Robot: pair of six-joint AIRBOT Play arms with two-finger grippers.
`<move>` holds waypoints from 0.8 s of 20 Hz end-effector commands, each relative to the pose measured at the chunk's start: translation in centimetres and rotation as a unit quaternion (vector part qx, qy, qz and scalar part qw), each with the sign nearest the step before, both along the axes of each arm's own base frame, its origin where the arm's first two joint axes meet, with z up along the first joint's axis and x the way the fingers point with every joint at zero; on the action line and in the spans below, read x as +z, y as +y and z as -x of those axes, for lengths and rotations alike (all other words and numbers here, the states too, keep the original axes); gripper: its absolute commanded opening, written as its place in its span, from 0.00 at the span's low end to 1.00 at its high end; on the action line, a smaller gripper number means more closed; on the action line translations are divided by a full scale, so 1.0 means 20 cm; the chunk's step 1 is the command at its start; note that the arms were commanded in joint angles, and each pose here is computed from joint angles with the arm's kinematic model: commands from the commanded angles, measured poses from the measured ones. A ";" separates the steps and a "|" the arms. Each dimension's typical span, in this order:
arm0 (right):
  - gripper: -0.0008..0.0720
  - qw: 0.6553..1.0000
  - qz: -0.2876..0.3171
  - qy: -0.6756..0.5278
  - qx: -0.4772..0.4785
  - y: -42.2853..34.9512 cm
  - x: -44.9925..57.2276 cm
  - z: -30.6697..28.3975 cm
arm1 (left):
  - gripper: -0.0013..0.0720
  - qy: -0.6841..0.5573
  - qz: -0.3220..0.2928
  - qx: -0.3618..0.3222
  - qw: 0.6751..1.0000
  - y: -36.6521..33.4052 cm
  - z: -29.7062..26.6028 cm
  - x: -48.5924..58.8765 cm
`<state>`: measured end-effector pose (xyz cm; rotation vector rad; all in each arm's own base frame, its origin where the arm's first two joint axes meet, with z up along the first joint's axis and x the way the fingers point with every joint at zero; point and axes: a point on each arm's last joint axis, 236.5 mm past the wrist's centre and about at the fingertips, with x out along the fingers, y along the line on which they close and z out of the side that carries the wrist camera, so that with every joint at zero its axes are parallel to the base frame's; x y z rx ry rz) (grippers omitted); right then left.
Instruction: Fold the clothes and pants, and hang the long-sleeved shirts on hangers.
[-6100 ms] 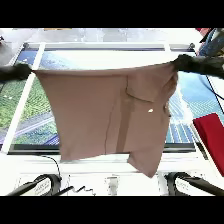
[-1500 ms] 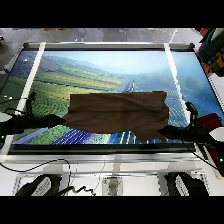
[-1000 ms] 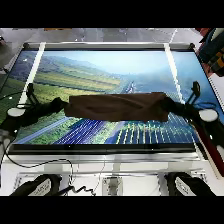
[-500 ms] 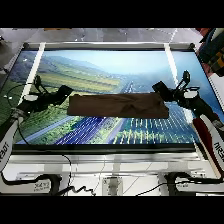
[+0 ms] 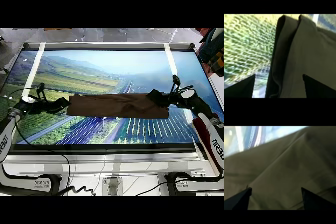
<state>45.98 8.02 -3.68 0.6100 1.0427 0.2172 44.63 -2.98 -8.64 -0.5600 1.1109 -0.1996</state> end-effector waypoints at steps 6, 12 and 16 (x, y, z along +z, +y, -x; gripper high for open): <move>0.63 0.998 0.016 -0.058 0.033 0.38 0.05 -0.05 | 0.04 -0.059 -0.017 -0.113 0.992 -0.33 -0.13 0.10; 0.03 0.989 0.009 -0.092 0.118 0.89 0.11 0.02 | 0.03 -0.092 0.027 -0.218 0.971 -0.47 0.01 0.67; 0.03 0.985 -0.024 -0.069 0.156 1.30 0.07 0.11 | 0.03 -0.149 0.010 -0.238 0.960 -0.46 0.24 1.12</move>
